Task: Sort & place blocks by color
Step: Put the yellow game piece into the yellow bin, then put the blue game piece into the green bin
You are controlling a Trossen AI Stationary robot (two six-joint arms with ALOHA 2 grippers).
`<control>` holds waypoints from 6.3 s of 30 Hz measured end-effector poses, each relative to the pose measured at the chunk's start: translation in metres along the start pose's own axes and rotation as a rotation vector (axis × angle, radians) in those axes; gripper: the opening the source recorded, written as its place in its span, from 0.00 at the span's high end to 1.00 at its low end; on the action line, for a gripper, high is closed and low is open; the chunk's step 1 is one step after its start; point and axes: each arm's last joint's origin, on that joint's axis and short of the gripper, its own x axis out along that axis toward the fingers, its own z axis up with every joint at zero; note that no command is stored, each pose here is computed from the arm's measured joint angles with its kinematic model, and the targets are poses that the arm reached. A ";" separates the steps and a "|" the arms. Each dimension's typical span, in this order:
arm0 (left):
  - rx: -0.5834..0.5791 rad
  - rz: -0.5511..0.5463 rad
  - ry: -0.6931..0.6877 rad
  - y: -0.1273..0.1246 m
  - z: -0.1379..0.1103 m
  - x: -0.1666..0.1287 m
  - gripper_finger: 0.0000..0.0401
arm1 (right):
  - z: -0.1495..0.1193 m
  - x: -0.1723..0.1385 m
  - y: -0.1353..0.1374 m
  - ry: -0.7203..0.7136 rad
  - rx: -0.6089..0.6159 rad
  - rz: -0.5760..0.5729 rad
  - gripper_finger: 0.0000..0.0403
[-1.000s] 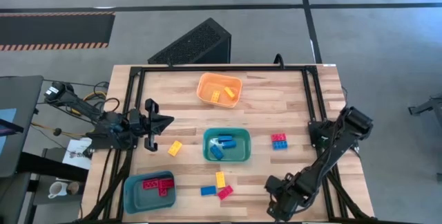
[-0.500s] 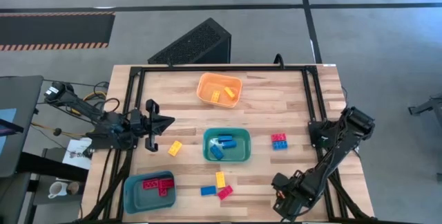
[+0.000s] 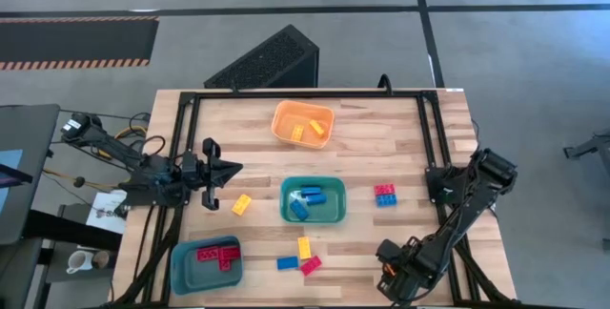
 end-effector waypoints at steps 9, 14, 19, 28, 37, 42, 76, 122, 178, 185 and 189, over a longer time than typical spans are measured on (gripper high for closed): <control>0.003 0.000 0.008 0.000 -0.001 0.000 1.00 | -0.001 0.012 -0.008 -0.015 0.042 -0.014 0.28; 0.002 0.001 0.007 0.000 -0.001 0.000 1.00 | -0.001 0.020 -0.012 -0.021 0.051 0.014 0.28; 0.002 0.001 0.007 0.000 -0.001 0.000 1.00 | -0.001 0.026 -0.014 -0.020 0.056 0.030 0.28; 0.001 0.001 0.006 0.000 -0.001 0.000 1.00 | -0.001 0.029 -0.017 -0.019 0.051 0.028 0.46; -0.003 0.001 0.006 0.000 -0.001 0.000 1.00 | 0.022 0.022 -0.011 -0.040 -0.038 0.103 0.80; -0.003 0.001 0.005 0.000 -0.001 0.000 1.00 | 0.064 -0.013 -0.016 -0.297 -0.104 0.167 0.80; 0.075 0.059 0.072 0.002 -0.008 0.000 1.00 | 0.390 -0.048 -0.221 -1.005 -0.234 0.439 0.35; -0.043 -0.071 0.038 0.016 -0.006 0.010 1.00 | 0.342 -0.083 -0.038 -0.970 -0.647 0.666 0.30; -0.114 0.071 0.282 0.016 -0.020 0.017 0.78 | 0.144 -0.088 -0.098 -1.146 -0.232 0.045 0.30; -0.030 0.127 0.537 0.006 -0.008 0.039 0.63 | 0.135 -0.089 -0.094 -1.175 -0.251 0.021 0.30; 0.000 0.156 0.644 0.001 -0.008 0.049 0.59 | 0.134 -0.089 -0.094 -1.174 -0.271 0.014 0.30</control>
